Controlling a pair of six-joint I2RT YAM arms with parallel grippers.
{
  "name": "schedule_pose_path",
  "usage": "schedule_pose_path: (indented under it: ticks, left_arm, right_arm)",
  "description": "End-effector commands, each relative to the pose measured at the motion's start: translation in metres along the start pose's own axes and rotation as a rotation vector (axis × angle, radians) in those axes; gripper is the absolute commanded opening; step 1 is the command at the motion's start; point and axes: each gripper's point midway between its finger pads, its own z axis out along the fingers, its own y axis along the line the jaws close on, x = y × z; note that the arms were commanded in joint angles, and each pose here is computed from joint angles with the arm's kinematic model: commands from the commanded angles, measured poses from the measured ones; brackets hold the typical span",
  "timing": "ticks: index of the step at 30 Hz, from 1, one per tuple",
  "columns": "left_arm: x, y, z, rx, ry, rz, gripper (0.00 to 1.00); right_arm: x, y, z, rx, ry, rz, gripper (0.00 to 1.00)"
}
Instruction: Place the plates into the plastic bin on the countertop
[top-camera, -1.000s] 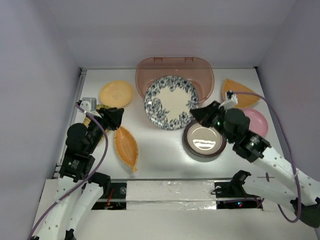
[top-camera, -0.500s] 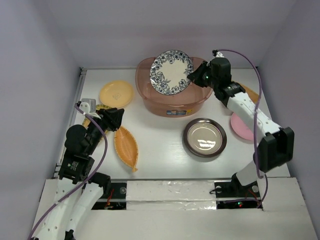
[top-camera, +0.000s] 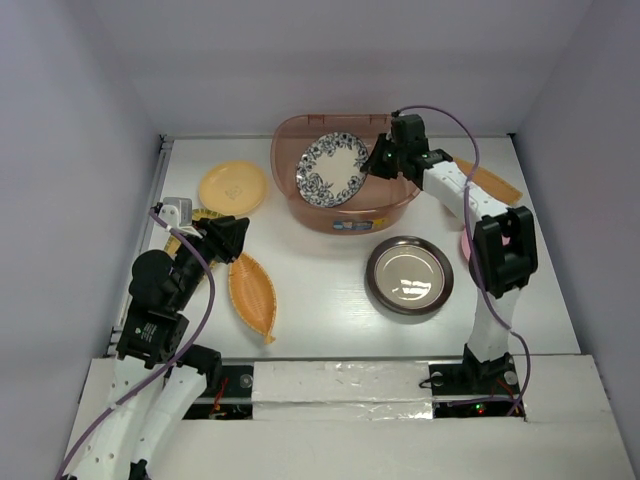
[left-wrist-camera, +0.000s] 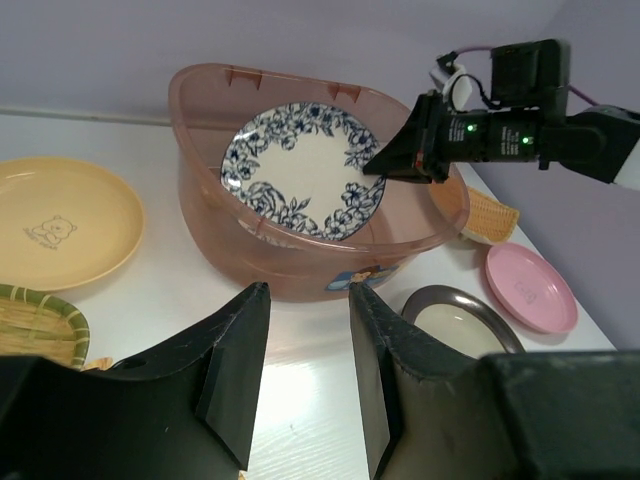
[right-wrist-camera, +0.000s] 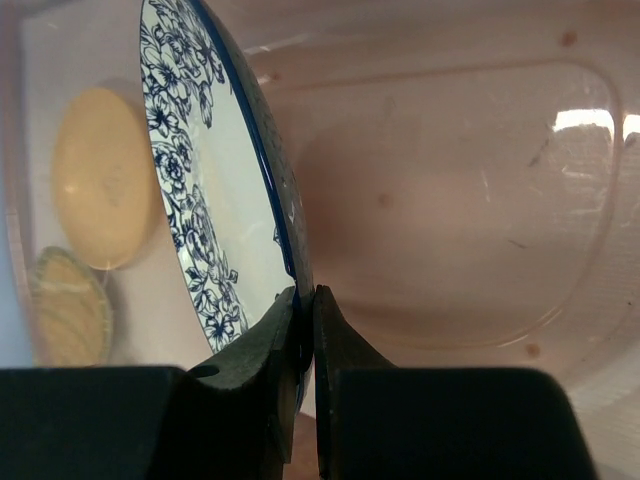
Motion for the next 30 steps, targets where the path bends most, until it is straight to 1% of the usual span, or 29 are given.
schedule_pose_path:
  ticks: [1,3,7,13,14,16,17,19,20,21,23,25,26,30]
  left_arm:
    - [-0.014,-0.009,-0.002,0.035,-0.046,0.01,0.35]
    - [-0.015,-0.01,-0.002,0.037,-0.047,0.011,0.35]
    - [-0.015,-0.01,-0.002,0.038,-0.049,0.011,0.35]
    - [-0.015,-0.01,-0.002,0.041,-0.049,0.013,0.35]
    - [-0.016,-0.01,-0.003,0.04,-0.054,0.013,0.35]
    - [-0.016,-0.009,-0.003,0.031,-0.056,0.011,0.35]
    - [-0.016,-0.009,-0.003,0.031,-0.056,0.011,0.35]
    - [-0.015,-0.008,-0.002,0.029,-0.051,0.009,0.35]
    - [-0.014,-0.008,-0.001,0.028,-0.044,0.008,0.35]
    - [-0.014,-0.008,0.0,0.026,-0.044,0.008,0.35]
    - [-0.013,-0.007,0.0,0.024,-0.039,0.009,0.35]
    - [-0.012,-0.007,0.0,0.025,-0.037,0.009,0.35]
    - [-0.013,-0.008,0.0,0.028,-0.04,0.009,0.35]
    - [-0.012,-0.008,0.0,0.029,-0.036,0.009,0.35]
  right_arm:
    - [-0.057,0.044,-0.02,-0.13,-0.161,-0.027,0.0]
    - [-0.05,0.034,-0.013,-0.097,-0.142,-0.029,0.0]
    - [-0.045,0.014,-0.002,-0.014,-0.146,-0.026,0.0]
    - [-0.02,-0.025,0.027,0.118,-0.07,-0.034,0.0]
    - [-0.017,-0.029,0.03,0.13,-0.062,-0.035,0.05]
    - [-0.009,-0.04,0.037,0.163,-0.048,-0.04,0.09]
    - [-0.006,-0.043,0.039,0.167,-0.042,-0.042,0.14]
    - [-0.008,-0.052,0.04,0.211,-0.058,-0.048,0.2]
    - [-0.004,-0.058,0.043,0.228,-0.048,-0.051,0.27]
    - [-0.003,-0.061,0.044,0.238,-0.047,-0.056,0.3]
    - [0.002,-0.069,0.048,0.268,-0.033,-0.063,0.33]
    - [0.002,-0.077,0.05,0.303,-0.042,-0.071,0.33]
    - [0.003,-0.08,0.05,0.317,-0.04,-0.076,0.39]
    - [0.008,-0.089,0.054,0.342,-0.031,-0.084,0.49]
